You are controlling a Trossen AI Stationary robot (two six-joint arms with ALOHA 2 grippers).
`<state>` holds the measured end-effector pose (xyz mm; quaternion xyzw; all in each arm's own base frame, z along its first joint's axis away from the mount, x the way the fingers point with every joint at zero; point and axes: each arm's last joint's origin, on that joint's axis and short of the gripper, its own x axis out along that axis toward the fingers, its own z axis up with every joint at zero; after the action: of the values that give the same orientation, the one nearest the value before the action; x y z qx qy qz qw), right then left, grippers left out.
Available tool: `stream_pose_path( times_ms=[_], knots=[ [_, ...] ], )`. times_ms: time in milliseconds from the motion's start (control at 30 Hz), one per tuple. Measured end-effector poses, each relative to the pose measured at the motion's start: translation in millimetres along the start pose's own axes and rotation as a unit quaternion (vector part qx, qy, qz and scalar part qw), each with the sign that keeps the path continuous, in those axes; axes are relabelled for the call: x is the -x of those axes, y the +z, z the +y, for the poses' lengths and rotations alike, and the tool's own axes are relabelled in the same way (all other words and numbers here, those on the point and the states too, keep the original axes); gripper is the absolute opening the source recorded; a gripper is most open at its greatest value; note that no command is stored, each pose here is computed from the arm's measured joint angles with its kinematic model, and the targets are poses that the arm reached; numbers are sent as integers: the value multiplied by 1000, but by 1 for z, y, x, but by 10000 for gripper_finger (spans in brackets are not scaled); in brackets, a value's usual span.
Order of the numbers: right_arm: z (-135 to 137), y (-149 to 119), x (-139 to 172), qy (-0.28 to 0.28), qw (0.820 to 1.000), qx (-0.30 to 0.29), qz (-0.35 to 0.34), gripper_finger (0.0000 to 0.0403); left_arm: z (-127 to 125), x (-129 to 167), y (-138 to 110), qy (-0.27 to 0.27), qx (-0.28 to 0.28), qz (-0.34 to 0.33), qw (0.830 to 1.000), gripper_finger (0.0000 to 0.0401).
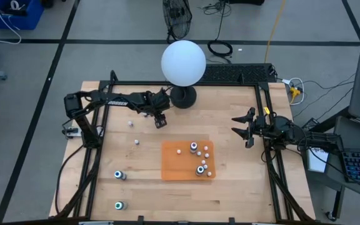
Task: Pick & Place food coloring
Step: Put the small orange food coloring bottle into the orange container
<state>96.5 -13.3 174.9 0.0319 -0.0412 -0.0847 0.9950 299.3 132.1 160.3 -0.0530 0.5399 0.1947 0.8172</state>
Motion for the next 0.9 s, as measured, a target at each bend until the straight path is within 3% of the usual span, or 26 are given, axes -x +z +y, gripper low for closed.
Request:
stream_pose_path(
  times_ms=[333,600,900],
  knots=[
    [0,0,0,0,1000,0,0,208,0,-1,-1,0,9,7,1000,225],
    [0,0,0,0,1000,0,0,208,-3,-24,-4,-2,-1,24,1000,225],
    [0,0,0,0,1000,0,0,208,-2,-21,-5,17,-13,33,999,225]
  ],
)
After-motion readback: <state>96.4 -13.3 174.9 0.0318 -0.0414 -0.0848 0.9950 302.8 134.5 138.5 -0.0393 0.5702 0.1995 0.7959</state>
